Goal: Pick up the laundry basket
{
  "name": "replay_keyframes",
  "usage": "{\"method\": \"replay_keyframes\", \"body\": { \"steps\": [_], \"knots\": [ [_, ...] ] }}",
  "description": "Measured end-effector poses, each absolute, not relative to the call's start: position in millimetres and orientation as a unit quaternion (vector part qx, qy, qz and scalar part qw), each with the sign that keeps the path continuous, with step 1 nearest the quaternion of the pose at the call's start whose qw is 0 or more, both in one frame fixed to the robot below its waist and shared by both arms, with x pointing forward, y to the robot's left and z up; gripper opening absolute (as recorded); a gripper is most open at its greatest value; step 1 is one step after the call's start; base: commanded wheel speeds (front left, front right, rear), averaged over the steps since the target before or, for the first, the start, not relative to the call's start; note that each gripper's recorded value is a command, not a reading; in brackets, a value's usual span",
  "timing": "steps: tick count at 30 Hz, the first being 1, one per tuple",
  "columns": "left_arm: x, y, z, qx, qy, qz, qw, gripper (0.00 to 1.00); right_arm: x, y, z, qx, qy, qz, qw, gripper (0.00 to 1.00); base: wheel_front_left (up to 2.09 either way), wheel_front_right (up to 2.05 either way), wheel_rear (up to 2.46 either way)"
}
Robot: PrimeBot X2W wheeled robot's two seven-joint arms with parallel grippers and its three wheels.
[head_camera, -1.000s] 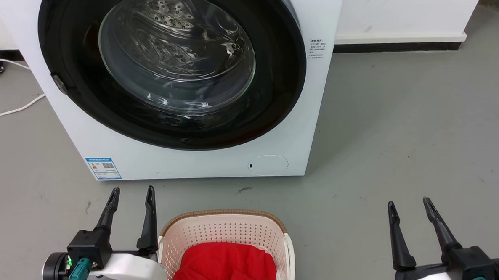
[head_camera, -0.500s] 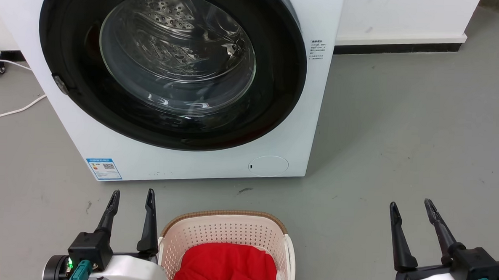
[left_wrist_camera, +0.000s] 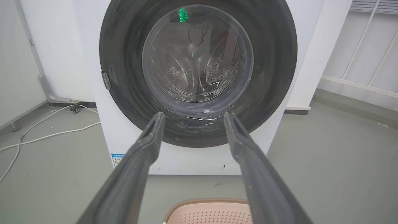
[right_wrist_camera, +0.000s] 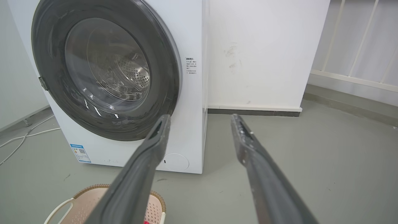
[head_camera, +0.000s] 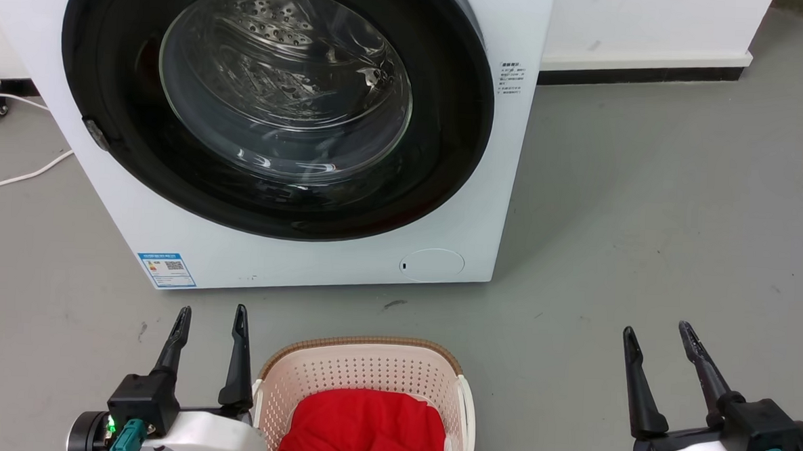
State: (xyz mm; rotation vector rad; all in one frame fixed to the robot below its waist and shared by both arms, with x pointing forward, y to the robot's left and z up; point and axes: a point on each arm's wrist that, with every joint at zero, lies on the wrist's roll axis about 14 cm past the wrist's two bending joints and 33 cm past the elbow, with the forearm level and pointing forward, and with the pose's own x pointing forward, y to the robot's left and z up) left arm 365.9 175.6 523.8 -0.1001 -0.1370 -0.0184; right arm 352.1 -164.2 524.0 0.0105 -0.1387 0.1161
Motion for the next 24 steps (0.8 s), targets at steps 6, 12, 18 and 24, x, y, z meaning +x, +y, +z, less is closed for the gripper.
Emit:
{"method": "replay_keyframes", "body": {
  "steps": [6,12,18,24],
  "knots": [
    [371.1,183.8,511.2,-0.043,-0.049,0.001,0.998,1.00,356.2,-149.6,516.8,0.009,-0.058,0.079,0.995,1.00,0.00,0.00,0.00],
    [385.7,199.7,482.4,-0.033,-0.005,0.016,0.999,1.00,371.3,-127.5,493.2,0.017,-0.020,0.112,0.993,1.00,0.00,0.00,0.00],
    [406.5,222.6,444.3,-0.009,0.056,0.032,0.998,1.00,389.9,-111.0,449.8,0.003,0.045,0.140,0.989,1.00,0.00,0.00,0.00],
    [420.8,237.0,399.7,0.003,0.125,0.034,0.992,1.00,408.2,-95.8,409.3,-0.002,0.104,0.167,0.980,1.00,0.00,0.00,0.00]
  ]
}}
